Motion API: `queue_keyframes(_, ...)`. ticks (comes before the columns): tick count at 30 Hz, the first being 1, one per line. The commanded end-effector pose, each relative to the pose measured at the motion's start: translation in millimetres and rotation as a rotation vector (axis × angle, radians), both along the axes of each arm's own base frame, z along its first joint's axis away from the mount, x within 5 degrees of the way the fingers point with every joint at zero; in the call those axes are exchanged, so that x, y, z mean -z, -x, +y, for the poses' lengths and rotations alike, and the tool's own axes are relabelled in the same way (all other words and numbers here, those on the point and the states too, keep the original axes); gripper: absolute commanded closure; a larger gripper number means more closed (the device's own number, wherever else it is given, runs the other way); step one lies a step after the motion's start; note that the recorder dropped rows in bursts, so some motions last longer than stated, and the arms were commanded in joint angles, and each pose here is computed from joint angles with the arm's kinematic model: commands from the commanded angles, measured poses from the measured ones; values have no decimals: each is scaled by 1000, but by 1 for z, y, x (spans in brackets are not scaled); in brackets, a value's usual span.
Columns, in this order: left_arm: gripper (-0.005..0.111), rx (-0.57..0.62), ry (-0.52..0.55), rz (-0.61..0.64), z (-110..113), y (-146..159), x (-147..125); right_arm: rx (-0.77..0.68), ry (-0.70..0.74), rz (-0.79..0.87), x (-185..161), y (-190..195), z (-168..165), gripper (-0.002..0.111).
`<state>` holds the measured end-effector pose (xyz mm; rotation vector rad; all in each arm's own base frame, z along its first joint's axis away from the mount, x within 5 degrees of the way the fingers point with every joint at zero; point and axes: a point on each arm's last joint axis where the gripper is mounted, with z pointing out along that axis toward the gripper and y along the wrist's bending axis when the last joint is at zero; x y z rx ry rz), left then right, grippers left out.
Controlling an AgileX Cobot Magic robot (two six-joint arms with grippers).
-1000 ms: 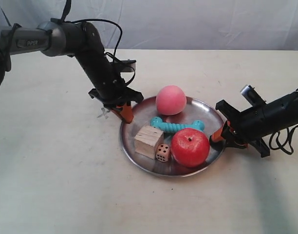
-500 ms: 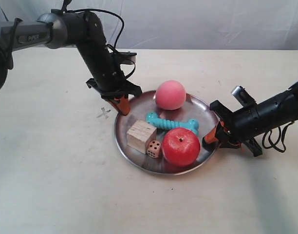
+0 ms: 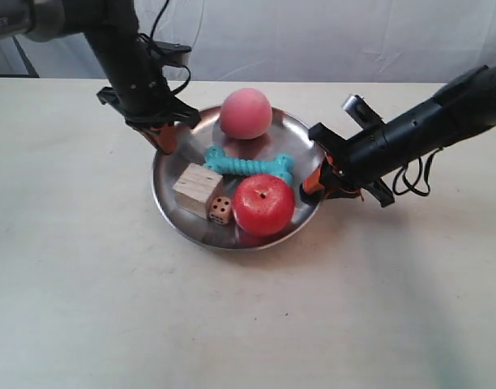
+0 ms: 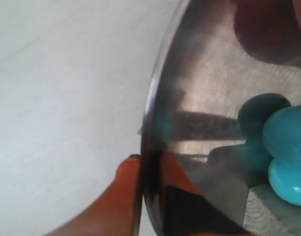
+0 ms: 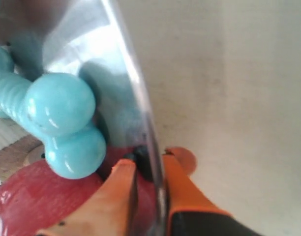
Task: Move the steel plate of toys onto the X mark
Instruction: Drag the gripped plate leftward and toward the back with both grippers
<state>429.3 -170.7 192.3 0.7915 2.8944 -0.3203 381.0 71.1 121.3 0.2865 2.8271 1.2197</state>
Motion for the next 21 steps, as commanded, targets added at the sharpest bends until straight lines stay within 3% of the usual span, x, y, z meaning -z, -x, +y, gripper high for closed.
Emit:
queue_keyframes(1, 107, -19, 81, 69, 8, 15, -14, -1, -50, 10, -13, -20, 38, 109)
queue_keyframes(11, 107, -129, 55, 198, 69, 15, 24, -85, -9, 50, 7, -45, 99, 109)
queue_keyframes(21, 107, -132, 70, 235, 74, 12, 41, -98, 152, 64, 25, -53, 92, 109)
